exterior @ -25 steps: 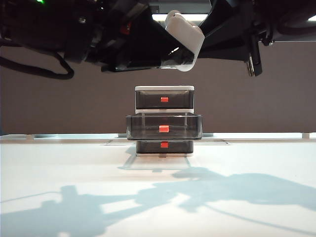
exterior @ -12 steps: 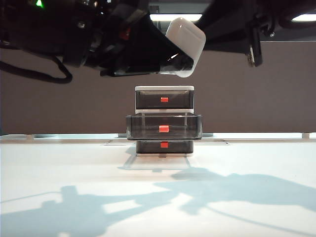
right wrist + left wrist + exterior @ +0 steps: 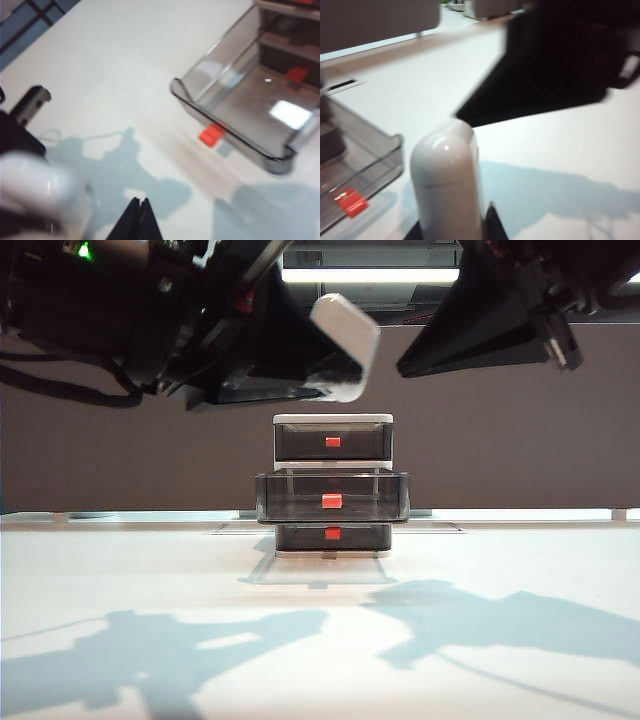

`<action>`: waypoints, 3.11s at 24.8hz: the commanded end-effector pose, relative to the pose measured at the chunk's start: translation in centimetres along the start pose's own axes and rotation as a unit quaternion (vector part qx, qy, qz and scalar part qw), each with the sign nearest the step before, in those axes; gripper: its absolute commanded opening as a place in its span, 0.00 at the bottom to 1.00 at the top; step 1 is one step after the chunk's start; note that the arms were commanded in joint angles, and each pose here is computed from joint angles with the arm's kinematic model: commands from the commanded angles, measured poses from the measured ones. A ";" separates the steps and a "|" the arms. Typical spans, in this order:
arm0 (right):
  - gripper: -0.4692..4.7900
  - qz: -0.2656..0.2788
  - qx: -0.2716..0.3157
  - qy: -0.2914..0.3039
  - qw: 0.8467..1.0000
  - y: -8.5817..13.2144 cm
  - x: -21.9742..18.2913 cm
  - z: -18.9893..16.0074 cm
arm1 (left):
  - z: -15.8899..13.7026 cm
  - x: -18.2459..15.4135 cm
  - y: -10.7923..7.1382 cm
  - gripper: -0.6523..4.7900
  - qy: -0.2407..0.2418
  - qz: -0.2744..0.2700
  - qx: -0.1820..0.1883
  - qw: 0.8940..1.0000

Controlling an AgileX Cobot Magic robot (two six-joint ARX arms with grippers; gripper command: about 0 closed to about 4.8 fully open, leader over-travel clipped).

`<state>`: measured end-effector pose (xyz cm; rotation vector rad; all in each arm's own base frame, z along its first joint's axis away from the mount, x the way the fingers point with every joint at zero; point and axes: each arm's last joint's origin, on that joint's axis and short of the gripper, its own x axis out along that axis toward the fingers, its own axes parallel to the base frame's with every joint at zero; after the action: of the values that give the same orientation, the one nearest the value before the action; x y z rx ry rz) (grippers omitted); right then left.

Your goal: Pick up the earphone case on the table, open the lid, insert the wireless earphone on the table into it, close the lid, put the earphone case into the second layer of the drawer, and finally close the drawer.

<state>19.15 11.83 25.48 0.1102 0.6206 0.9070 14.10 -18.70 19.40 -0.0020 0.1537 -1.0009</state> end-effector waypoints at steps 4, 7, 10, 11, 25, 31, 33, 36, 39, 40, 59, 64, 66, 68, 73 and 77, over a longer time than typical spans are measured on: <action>0.08 -0.017 -0.048 -0.007 0.999 0.4 -0.9 0.2 | 0.6 -0.2 2.1 0.21 -0.018 0.044 -0.034 0.998; 0.08 -0.027 -0.071 -0.011 0.997 0.5 -1.2 0.2 | 0.8 -0.3 3.2 0.21 -0.012 0.066 -0.052 0.996; 0.08 -0.039 -0.076 -0.018 0.996 0.6 -1.5 0.3 | 1.5 0.0 4.4 0.21 0.000 0.090 -0.058 0.994; 0.08 -0.041 -0.077 -0.019 0.996 0.7 -1.5 0.3 | 1.9 0.3 4.9 0.21 0.005 0.099 -0.060 0.993; 0.08 -0.053 -0.108 -0.012 0.993 2.1 -0.9 0.1 | 5.1 6.9 8.5 0.22 0.076 0.130 -0.067 0.986; 0.08 -0.053 -0.106 -0.013 0.993 2.1 -0.9 0.1 | 4.9 8.7 10.0 0.23 0.108 0.142 -0.077 0.981; 0.08 -0.053 -0.106 -0.013 0.993 2.1 -0.9 0.1 | 4.4 9.0 10.1 0.23 0.115 0.142 -0.077 0.980; 0.08 -0.053 -0.106 -0.013 0.993 2.1 -0.9 0.1 | 3.6 9.4 10.2 0.23 0.131 0.143 -0.080 0.978; 0.08 -0.053 -0.104 -0.013 0.993 2.1 -0.9 0.1 | 3.0 9.6 10.4 0.36 0.139 0.144 -0.082 0.976; 0.08 -0.053 -0.103 -0.013 0.993 2.1 -0.9 0.1 | 3.0 9.6 10.5 0.38 0.139 0.145 -0.083 0.976; 0.08 -0.079 -0.091 -0.017 0.993 1.9 -0.8 0.2 | 5.0 9.0 10.4 0.15 0.101 0.139 -0.016 0.985; 0.08 -0.136 -0.047 -0.015 0.990 1.3 -0.2 0.0 | 7.2 8.7 11.9 0.11 0.072 0.159 0.006 0.985; 0.08 -0.137 -0.046 -0.010 0.990 1.1 0.1 0.0 | 7.9 8.5 12.7 0.11 0.062 0.170 0.009 0.983; 0.08 -0.130 -0.044 -0.009 0.991 0.9 0.9 0.0 | 9.1 8.0 14.1 0.11 0.046 0.190 0.015 0.981; 0.08 -0.155 -0.034 -0.009 0.987 -0.1 2.8 -0.2 | 10.3 7.6 16.1 0.11 0.024 0.215 0.034 0.976; 0.08 -0.155 -0.038 -0.017 0.987 -0.5 4.0 -0.2 | 10.1 8.2 17.1 0.11 0.031 0.222 0.047 0.973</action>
<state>20.93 14.23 22.93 -0.0524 0.6048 0.6234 33.78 -16.87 27.06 0.1179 0.1715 -0.5545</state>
